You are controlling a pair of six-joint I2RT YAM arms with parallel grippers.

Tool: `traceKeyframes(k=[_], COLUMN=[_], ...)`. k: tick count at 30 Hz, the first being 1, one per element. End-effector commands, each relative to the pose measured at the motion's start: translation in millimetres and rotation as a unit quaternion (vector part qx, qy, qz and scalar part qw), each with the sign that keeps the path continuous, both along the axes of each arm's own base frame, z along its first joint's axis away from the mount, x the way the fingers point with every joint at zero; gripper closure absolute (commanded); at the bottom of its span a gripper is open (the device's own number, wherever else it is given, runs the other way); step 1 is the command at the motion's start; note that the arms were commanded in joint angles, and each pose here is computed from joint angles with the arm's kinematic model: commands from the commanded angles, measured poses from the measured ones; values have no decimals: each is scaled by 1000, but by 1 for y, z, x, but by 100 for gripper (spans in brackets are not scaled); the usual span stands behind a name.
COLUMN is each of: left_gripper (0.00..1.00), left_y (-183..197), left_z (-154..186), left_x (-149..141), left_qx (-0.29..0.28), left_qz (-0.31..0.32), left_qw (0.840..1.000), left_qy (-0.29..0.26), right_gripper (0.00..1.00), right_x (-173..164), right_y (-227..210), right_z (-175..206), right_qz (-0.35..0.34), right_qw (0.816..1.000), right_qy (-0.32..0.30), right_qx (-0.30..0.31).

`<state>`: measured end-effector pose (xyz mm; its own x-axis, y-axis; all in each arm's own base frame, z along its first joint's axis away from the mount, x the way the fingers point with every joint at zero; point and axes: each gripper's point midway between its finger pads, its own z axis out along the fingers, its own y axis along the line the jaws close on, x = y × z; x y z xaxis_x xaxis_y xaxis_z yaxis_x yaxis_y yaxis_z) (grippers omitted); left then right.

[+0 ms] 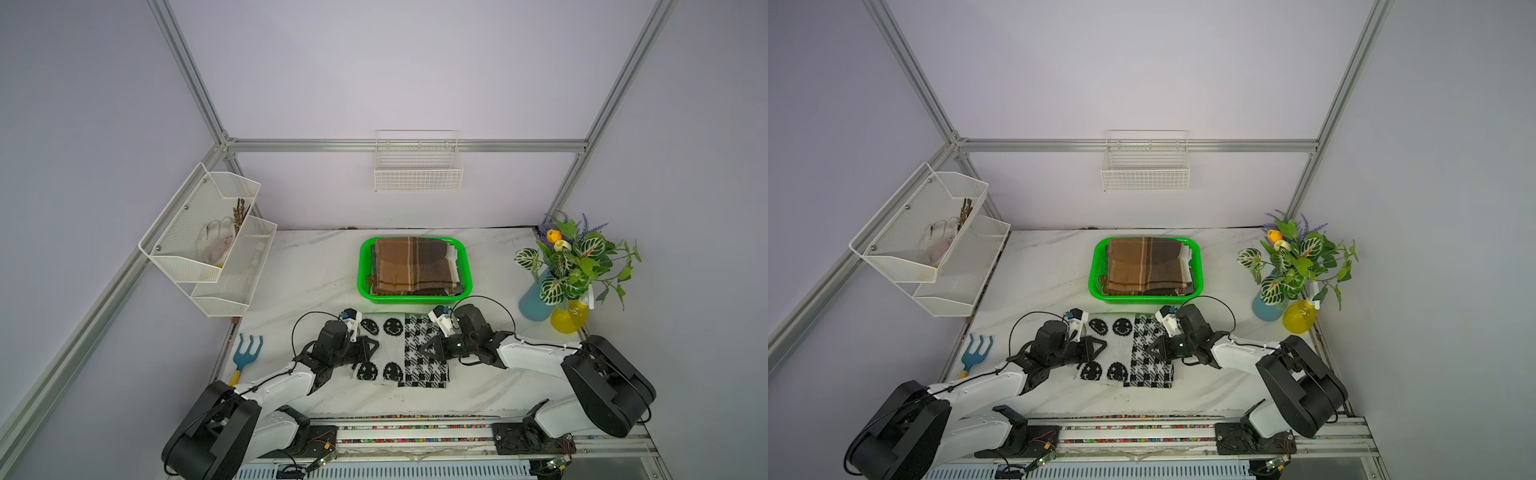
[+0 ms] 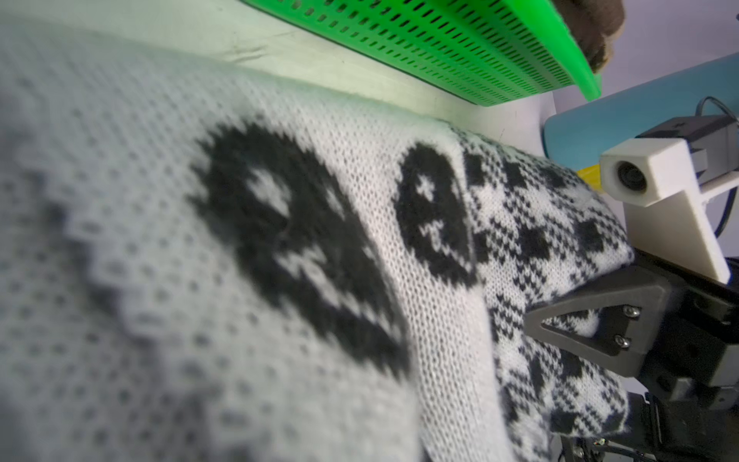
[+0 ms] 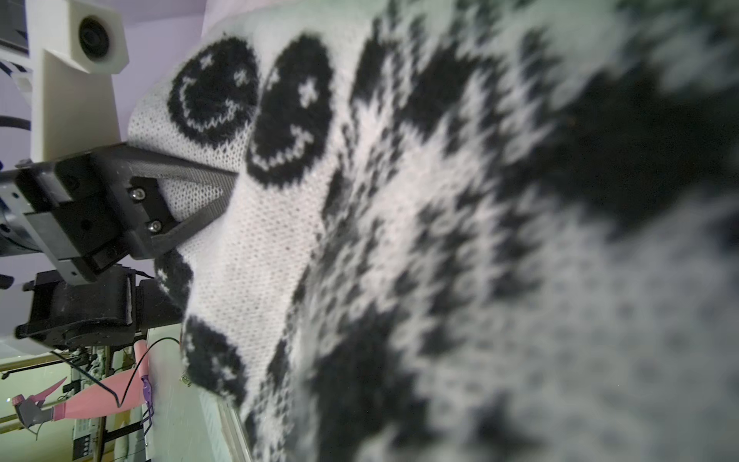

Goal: Put the folded scarf in the basket
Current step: Pick up the scarf at the center of the board, then place the scarf in the basket.

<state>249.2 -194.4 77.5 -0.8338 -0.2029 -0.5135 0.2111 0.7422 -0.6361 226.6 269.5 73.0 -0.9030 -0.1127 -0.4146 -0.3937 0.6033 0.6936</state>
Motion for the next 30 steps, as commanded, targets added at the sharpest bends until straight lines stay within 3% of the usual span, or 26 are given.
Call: traceKeyframes(k=[1,11,17,25,30], left_gripper=[100,100,100,100,100], left_y=[-10,-32,-39,-59,-68], left_z=[60,157,195,231,212], left_x=[10,21,45,108,161], left_qx=[-3,-61,-60,-42,-1], left_qz=[-23,-60,-49,-44,-28], left_qw=[998,989,984,981,985], left_qy=[-54,-121,-159,-185,-170], right_gripper=[100,100,100,100,100], right_x=[7,23,58,140,193], right_y=[4,-4,-17,-39,-57], right_z=[40,143,200,215,203], right_qz=[7,-15,-57,-116,-142], right_qw=[999,990,980,974,975], right_qy=[-48,-136,-187,-194,-167], right_qx=[9,23,27,-22,-35])
